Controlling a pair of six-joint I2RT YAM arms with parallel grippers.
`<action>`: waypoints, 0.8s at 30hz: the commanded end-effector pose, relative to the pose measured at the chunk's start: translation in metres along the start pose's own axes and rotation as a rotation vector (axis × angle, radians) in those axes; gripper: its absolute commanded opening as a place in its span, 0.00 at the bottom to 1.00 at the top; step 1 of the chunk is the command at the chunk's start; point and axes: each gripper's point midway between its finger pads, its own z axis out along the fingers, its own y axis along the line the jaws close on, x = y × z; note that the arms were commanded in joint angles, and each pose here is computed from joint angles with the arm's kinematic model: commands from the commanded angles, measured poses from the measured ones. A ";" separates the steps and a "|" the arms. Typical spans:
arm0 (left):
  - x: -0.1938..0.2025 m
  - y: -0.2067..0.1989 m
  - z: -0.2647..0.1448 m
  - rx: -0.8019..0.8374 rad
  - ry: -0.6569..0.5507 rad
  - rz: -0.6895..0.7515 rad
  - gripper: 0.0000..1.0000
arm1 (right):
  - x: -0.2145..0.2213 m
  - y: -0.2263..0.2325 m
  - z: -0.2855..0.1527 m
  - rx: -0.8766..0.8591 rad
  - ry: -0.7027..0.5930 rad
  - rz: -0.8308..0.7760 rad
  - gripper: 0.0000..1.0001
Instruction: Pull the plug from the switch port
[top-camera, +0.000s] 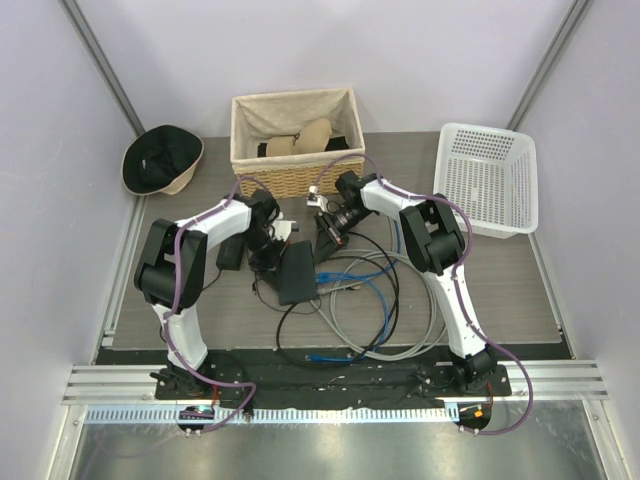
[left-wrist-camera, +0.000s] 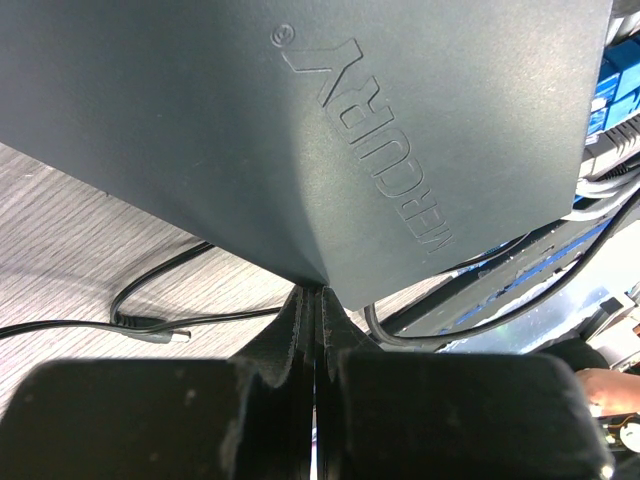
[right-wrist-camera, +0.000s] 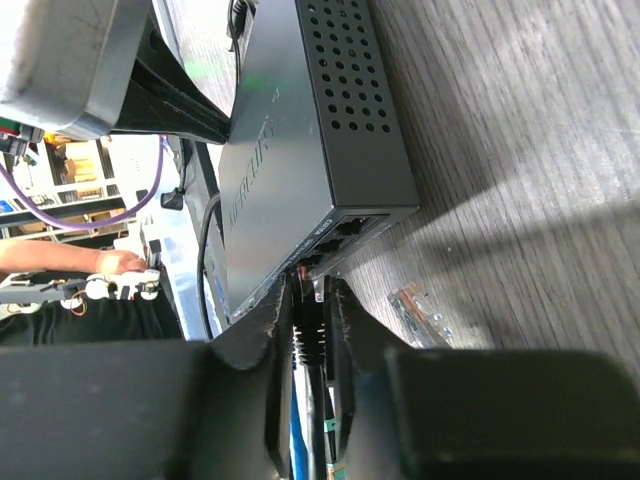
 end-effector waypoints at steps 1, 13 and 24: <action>-0.001 0.053 0.049 -0.185 0.034 0.053 0.00 | -0.008 0.007 0.003 -0.003 -0.002 -0.050 0.14; -0.001 0.054 0.050 -0.185 0.037 0.051 0.00 | 0.001 -0.004 0.002 0.056 0.029 -0.077 0.01; 0.000 0.054 0.052 -0.181 0.054 0.046 0.00 | -0.005 -0.013 -0.007 0.228 0.042 -0.094 0.01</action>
